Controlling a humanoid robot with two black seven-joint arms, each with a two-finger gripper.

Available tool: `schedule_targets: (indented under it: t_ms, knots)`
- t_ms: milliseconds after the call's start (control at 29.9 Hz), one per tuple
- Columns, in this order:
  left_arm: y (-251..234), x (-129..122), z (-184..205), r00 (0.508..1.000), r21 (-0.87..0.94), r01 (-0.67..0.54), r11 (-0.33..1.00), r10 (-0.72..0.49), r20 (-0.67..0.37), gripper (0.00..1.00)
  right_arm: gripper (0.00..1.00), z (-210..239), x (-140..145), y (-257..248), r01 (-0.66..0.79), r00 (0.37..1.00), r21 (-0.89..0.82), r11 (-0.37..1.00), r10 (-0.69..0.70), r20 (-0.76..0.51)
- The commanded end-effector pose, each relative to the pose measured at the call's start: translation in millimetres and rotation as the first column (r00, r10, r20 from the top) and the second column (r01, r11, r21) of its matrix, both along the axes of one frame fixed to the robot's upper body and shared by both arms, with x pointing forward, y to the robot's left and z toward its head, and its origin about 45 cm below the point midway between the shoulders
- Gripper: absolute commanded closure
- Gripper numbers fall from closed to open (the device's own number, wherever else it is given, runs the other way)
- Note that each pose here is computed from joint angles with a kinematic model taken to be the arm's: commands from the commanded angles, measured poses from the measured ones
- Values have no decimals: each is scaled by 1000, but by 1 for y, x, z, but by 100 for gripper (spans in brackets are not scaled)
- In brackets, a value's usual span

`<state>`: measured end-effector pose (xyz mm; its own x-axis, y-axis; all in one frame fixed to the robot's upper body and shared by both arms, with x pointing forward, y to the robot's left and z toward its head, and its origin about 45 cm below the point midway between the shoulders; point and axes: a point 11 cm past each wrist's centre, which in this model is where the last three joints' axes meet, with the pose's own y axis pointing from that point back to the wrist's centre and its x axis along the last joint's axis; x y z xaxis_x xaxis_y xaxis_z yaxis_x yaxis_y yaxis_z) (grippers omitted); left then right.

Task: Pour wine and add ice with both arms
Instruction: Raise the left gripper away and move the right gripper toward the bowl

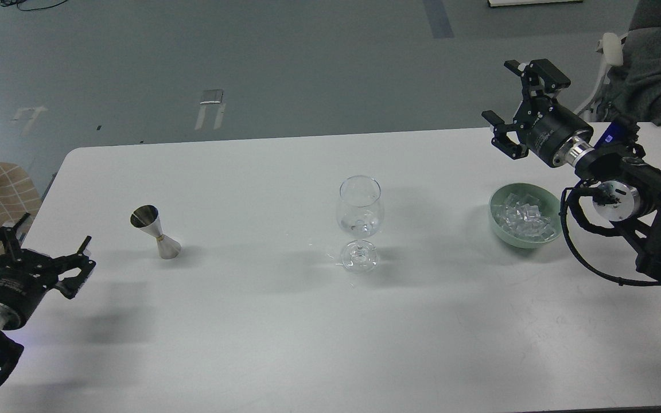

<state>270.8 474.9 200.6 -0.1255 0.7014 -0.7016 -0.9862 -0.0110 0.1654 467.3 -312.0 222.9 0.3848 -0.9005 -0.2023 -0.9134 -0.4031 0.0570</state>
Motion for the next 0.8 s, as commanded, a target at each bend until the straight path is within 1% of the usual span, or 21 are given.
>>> schedule_targets:
  t_ms: [0,33,100,134,167,234,301,334,368,435,501,535,602,635,669,702,769]
  knots:
    - [3,21,32,995,197,33,980,-50,86,3,0,16,-4,-5,-39,999,-55,998,41,31]
    - [1,28,39,993,232,36,972,-60,100,3,0,19,-5,-6,-46,998,-81,996,49,39]
    - [-9,56,68,984,359,38,932,-97,148,3,0,27,-9,-16,-57,995,-210,976,72,64]
    - [-12,63,75,981,388,37,921,-107,160,3,0,29,-10,-18,-60,994,-244,968,79,70]
    - [-19,75,86,976,429,38,902,-126,177,3,0,36,-13,-27,-59,992,-315,947,90,85]
    - [-30,86,93,971,461,53,886,-154,183,3,0,43,-17,-33,-62,989,-382,922,108,100]
    - [-58,105,103,957,519,104,848,-227,179,3,0,57,-26,-49,-45,982,-523,851,134,134]
    - [-64,109,104,954,534,114,838,-242,176,3,0,61,-29,-53,-39,980,-558,829,142,142]
    - [-73,113,103,950,559,127,819,-262,168,3,0,66,-35,-61,-26,975,-627,779,157,155]
    - [-82,118,104,945,588,132,798,-280,167,3,0,71,-41,-68,-12,970,-691,723,176,168]
    - [-101,125,103,936,632,144,761,-312,162,3,0,75,-55,-80,19,957,-810,586,224,184]
    - [-106,127,102,935,640,150,754,-319,157,3,0,74,-58,-81,29,952,-836,548,238,190]
    - [-116,130,98,934,652,154,743,-324,149,3,0,64,-72,-86,73,934,-916,395,294,202]
    - [-116,131,98,934,652,154,743,-324,149,3,0,64,-72,-86,73,934,-916,395,294,202]
    - [-119,132,97,936,648,150,747,-319,152,3,0,58,-79,-89,104,923,-944,313,324,209]
    - [-120,132,96,936,644,150,750,-319,152,3,0,53,-81,-90,118,917,-955,273,339,210]
    - [-124,133,93,938,633,147,760,-309,154,3,0,36,-92,-94,175,886,-978,110,417,205]
